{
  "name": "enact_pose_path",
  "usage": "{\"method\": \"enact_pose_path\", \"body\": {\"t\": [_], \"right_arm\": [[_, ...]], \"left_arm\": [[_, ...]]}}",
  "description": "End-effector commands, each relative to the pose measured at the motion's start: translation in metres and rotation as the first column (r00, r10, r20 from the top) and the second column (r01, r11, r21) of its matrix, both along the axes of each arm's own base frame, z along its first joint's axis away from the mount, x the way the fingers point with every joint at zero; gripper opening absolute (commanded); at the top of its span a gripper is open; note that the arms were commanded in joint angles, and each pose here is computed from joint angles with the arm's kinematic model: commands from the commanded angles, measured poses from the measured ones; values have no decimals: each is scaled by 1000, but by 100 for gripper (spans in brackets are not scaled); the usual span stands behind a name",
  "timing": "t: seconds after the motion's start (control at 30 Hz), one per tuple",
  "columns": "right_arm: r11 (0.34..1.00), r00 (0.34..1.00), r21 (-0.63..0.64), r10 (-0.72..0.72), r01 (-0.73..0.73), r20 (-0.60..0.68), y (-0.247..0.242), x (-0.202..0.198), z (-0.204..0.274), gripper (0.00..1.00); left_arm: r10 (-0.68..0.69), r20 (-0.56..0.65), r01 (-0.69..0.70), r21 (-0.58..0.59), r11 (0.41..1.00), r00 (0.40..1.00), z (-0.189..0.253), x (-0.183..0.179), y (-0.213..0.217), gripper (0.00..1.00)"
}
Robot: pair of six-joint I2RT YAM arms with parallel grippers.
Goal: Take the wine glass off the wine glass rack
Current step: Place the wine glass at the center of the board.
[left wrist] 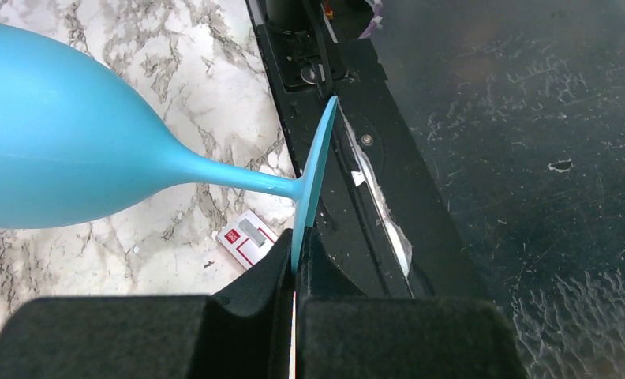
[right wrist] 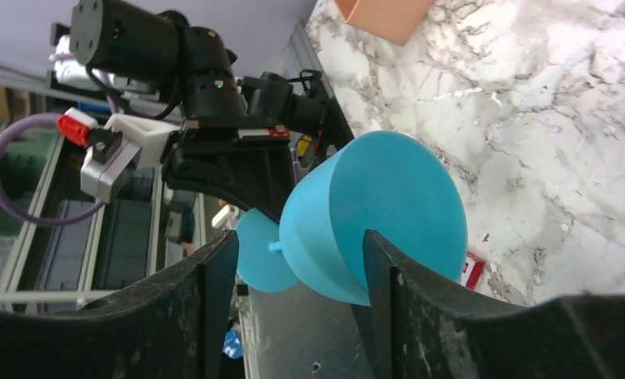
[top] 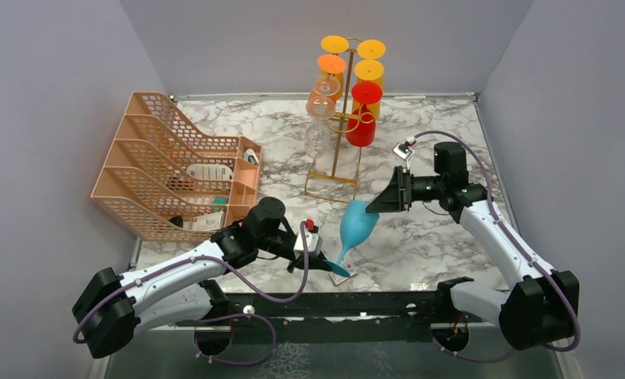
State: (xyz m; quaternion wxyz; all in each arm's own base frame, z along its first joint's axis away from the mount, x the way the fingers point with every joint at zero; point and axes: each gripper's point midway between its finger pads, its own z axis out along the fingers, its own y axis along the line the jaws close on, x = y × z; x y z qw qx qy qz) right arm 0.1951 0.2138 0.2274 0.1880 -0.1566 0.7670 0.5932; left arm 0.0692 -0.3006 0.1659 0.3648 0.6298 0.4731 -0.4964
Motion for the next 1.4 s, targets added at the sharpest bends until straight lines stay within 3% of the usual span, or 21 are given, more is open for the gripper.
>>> {"method": "enact_pose_path", "body": {"t": [0.0, 0.2, 0.47, 0.63, 0.9, 0.97, 1.03, 1.17, 1.27, 1.3, 1.37], "right_arm": [[982, 987, 99, 164, -163, 3, 6, -26, 22, 57], [960, 969, 142, 246, -241, -17, 9, -38, 24, 43], [964, 972, 136, 233, -228, -21, 10, -35, 24, 2], [978, 984, 106, 179, -180, 19, 11, -28, 27, 1], [998, 996, 4, 61, -62, 70, 8, -13, 23, 1], [998, 995, -65, -5, 12, 99, 4, -4, 20, 1], [986, 987, -135, -80, 99, 140, -3, 6, 17, 1], [895, 927, -276, -287, 349, 242, -30, 36, 11, 1], [731, 816, -374, -455, 571, 356, -68, 60, 10, 1], [642, 755, -401, -512, 653, 410, -87, 69, 11, 1], [530, 666, -404, -567, 745, 484, -110, 78, 16, 1]], "left_arm": [[2, 69, 2, -47, 999, 998, 15, 5, -2, 0], [22, 98, -15, -69, 998, 995, 22, 8, -2, 0], [127, 156, -117, -72, 991, 980, 24, 25, 2, 0], [164, 161, -154, -72, 985, 973, 25, 29, 4, 21], [161, 141, -151, -73, 986, 977, 25, 25, 6, 71], [171, 134, -163, -68, 984, 976, 25, 26, 6, 95], [194, 127, -187, -69, 980, 973, 25, 29, 6, 99], [306, 113, -298, -83, 951, 945, 27, 45, 8, 99], [443, 60, -435, -108, 894, 895, 30, 65, 9, 99], [486, 32, -480, -116, 870, 873, 32, 72, 10, 99], [548, -19, -545, -135, 828, 836, 38, 81, 10, 99]]}}
